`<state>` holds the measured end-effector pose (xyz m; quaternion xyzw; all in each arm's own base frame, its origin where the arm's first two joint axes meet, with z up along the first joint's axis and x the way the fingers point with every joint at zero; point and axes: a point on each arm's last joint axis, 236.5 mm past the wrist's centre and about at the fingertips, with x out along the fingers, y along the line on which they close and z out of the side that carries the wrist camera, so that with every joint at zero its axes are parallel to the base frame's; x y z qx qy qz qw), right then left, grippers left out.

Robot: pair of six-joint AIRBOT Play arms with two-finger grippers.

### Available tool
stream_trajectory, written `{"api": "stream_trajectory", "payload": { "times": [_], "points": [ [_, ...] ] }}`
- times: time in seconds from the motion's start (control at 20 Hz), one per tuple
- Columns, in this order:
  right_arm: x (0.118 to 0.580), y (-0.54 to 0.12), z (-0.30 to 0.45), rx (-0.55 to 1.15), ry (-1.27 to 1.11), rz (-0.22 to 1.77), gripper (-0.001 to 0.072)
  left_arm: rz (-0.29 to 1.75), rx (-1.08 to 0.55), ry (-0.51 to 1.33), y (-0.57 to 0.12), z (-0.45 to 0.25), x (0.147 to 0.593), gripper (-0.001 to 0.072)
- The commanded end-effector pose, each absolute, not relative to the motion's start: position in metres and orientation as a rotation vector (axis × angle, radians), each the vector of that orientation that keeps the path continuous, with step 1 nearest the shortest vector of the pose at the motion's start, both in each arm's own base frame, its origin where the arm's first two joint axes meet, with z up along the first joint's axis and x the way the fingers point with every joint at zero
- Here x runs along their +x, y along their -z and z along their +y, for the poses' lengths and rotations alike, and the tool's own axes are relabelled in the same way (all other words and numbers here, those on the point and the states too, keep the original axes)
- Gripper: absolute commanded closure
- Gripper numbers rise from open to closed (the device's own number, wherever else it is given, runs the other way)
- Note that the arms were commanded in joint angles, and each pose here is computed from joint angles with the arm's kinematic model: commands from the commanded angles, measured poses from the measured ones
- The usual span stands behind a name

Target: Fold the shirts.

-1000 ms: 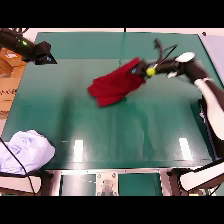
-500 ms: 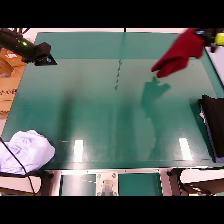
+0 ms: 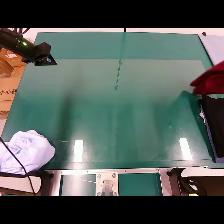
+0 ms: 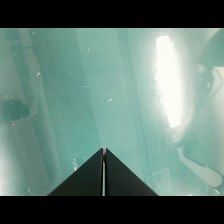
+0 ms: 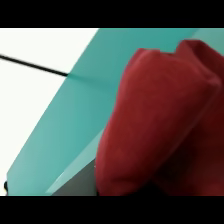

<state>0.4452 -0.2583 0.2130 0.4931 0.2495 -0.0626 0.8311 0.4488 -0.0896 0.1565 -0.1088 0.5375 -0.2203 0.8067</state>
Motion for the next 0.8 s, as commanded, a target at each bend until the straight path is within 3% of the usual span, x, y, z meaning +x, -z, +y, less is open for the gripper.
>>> {"api": "stream_trajectory", "payload": {
  "times": [0.0,0.2,0.5,0.7,0.75],
  "points": [
    [0.399,-0.197,-0.297,1.151,0.282,0.566,0.0696,1.149,-0.232,0.472,-0.157,-0.09,0.449,0.0681],
    [0.335,-0.18,-0.333,1.209,0.458,0.583,0.0696,1.151,-0.232,0.472,-0.157,-0.09,0.449,0.0681],
    [0.2,-0.102,-0.336,1.326,0.781,0.836,0.0696,1.149,-0.232,0.471,-0.157,-0.09,0.449,0.0681],
    [0.137,-0.05,-0.316,1.367,0.96,1.006,0.0694,1.158,-0.233,0.477,-0.156,-0.091,0.447,0.0681],
    [0.125,-0.035,-0.31,1.372,0.99,1.064,0.0586,1.162,-0.233,0.479,-0.156,-0.091,0.446,0.0681]
  ]
}}
